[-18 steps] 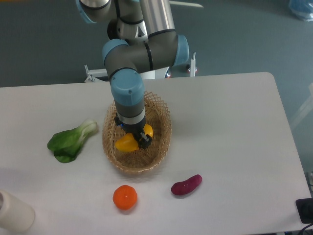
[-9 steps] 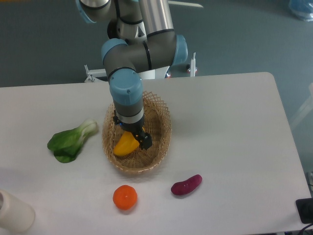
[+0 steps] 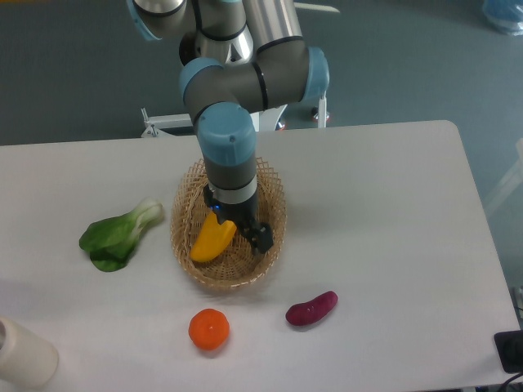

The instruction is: Place the mango in the basket

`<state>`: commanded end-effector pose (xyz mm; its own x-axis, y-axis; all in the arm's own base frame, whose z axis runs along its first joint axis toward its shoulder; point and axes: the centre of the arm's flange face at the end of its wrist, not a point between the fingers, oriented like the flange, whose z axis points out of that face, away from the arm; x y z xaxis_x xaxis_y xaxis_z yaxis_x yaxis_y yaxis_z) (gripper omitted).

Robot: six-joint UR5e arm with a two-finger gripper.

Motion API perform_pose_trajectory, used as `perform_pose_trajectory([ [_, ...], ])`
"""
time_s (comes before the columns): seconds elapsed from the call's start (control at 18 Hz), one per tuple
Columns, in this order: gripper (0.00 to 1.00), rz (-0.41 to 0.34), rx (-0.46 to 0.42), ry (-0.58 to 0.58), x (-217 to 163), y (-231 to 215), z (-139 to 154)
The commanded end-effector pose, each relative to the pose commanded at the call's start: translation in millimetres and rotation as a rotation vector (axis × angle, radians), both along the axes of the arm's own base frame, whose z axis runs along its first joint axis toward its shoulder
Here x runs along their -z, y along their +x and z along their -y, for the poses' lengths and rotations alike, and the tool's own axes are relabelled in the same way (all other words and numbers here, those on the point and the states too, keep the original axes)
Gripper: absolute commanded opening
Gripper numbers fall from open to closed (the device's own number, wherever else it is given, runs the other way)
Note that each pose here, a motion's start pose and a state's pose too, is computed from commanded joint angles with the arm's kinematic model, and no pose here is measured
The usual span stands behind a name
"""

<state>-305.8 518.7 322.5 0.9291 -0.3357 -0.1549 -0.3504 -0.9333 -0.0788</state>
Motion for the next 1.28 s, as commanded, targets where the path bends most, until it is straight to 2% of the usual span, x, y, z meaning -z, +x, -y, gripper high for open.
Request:
perform_pose_trajectory([
  [0.11, 1.0, -0.015, -0.01, 0.01, -5, -19, -7],
  [0.44, 1.0, -0.046, -0.1, 0.038, -14, -102, 4],
  [0.56, 1.0, -0.053, -0.098, 0.033, -12, -122, 7],
  [1.28, 1.0, -0.042, -0.052, -0.007, 11, -230, 118],
])
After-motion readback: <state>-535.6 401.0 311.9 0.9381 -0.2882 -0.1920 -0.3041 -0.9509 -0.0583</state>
